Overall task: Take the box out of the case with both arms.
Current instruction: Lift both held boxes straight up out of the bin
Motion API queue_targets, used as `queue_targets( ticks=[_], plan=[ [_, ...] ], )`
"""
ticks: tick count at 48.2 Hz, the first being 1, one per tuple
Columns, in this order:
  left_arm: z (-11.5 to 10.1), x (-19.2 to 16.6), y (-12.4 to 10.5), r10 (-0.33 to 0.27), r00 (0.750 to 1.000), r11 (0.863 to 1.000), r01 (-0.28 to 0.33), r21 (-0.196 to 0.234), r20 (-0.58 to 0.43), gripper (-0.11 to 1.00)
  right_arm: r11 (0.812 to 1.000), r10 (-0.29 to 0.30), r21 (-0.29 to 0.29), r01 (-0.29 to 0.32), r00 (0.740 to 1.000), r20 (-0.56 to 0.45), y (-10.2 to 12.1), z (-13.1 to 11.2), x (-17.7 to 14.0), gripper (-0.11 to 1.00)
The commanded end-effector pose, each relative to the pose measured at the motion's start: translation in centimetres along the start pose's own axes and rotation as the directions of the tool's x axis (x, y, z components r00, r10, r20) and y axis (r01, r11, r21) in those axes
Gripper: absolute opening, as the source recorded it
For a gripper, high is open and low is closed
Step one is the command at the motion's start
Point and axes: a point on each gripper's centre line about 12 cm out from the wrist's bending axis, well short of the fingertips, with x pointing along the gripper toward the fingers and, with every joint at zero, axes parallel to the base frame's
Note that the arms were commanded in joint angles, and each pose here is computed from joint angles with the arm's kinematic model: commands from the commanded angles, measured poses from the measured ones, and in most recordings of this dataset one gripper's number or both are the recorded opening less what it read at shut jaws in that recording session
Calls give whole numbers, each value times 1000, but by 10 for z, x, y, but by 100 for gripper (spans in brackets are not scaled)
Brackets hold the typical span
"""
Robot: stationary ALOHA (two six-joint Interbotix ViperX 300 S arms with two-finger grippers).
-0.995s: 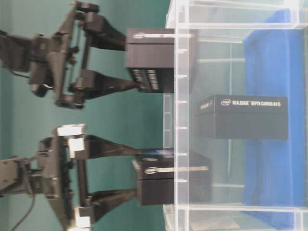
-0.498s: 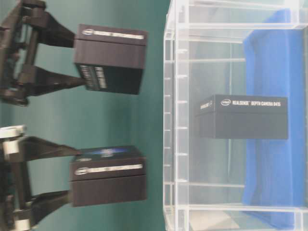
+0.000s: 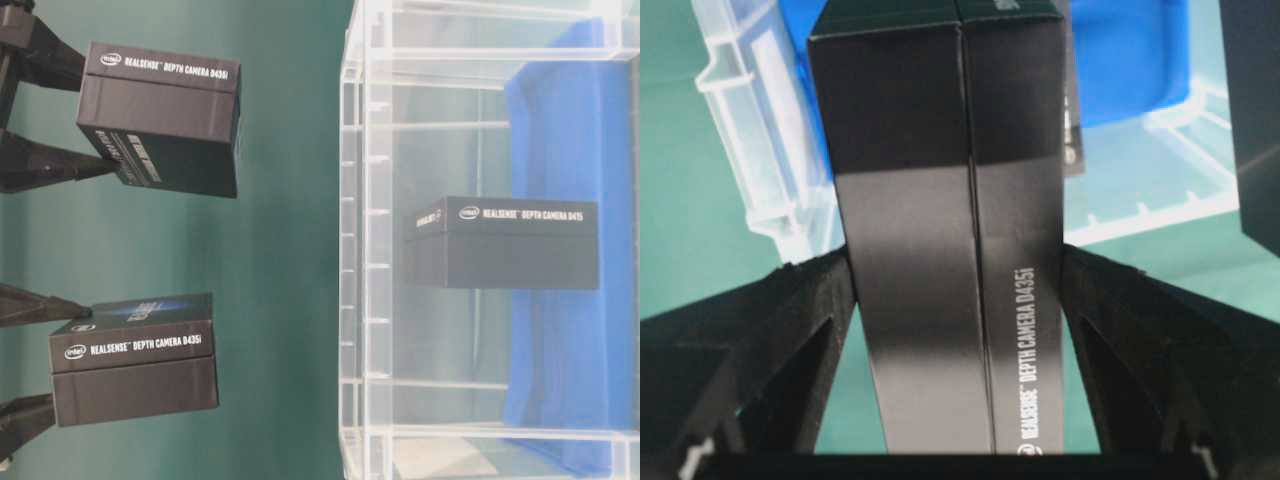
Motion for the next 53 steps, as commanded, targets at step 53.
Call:
queue_targets(
  ticks=[53],
  plan=[
    [-1,-15,5,-29,999,1000,29,-2,18,63,998,56,6,-56,998,25,-5,2,-25,65]
  ],
)
